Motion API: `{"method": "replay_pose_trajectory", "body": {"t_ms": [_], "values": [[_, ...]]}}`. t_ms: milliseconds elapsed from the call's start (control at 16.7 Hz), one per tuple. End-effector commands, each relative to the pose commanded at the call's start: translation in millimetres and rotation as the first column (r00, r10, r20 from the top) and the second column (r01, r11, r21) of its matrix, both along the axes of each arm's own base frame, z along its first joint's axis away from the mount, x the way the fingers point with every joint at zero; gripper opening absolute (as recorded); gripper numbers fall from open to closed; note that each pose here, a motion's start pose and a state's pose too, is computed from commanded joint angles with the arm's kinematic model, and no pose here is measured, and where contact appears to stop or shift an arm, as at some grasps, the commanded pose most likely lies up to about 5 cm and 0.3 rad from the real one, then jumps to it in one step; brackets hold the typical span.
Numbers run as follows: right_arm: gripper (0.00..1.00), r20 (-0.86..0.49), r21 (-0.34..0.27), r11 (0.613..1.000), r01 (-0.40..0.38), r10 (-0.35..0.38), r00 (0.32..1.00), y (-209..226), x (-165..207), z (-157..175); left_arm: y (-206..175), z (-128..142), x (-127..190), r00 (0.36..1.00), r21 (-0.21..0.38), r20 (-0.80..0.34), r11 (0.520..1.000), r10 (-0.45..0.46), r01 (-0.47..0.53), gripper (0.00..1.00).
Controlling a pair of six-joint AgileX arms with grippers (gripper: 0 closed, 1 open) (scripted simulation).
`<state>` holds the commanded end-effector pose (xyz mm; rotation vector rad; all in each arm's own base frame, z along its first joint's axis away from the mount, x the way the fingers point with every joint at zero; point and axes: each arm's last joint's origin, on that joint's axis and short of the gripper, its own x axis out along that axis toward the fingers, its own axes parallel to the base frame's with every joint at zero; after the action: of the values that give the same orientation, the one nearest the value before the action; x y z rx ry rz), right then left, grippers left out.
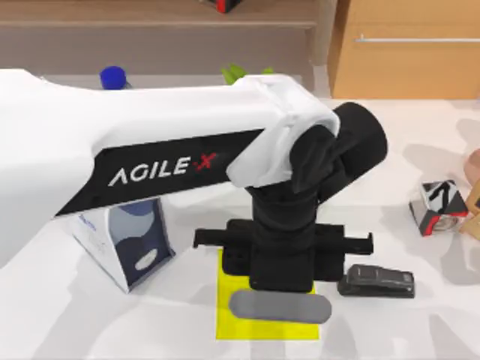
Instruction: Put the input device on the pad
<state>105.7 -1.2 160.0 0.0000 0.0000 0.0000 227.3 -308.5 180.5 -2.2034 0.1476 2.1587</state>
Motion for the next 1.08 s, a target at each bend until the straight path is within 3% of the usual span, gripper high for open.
{"method": "replay_pose_trajectory", "body": {"t_ms": [360,600,1080], "values": [[1.00,0.000,0.000,1.000,0.000,0.000,1.000,0.0,0.0,0.0,4.4,-40.5,19.9,0.997,0.044,0.006,0.996,0.073,-0.073,0.00],[1.00,0.000,0.000,1.000,0.000,0.000,1.000,0.0,0.0,0.0,4.7,-41.4,20.0,0.997,0.046,0.005,0.996,0.073,-0.074,0.00],[1.00,0.000,0.000,1.000,0.000,0.000,1.000,0.0,0.0,0.0,4.7,-41.4,20.0,0.997,0.046,0.005,0.996,0.073,-0.074,0.60]]}}
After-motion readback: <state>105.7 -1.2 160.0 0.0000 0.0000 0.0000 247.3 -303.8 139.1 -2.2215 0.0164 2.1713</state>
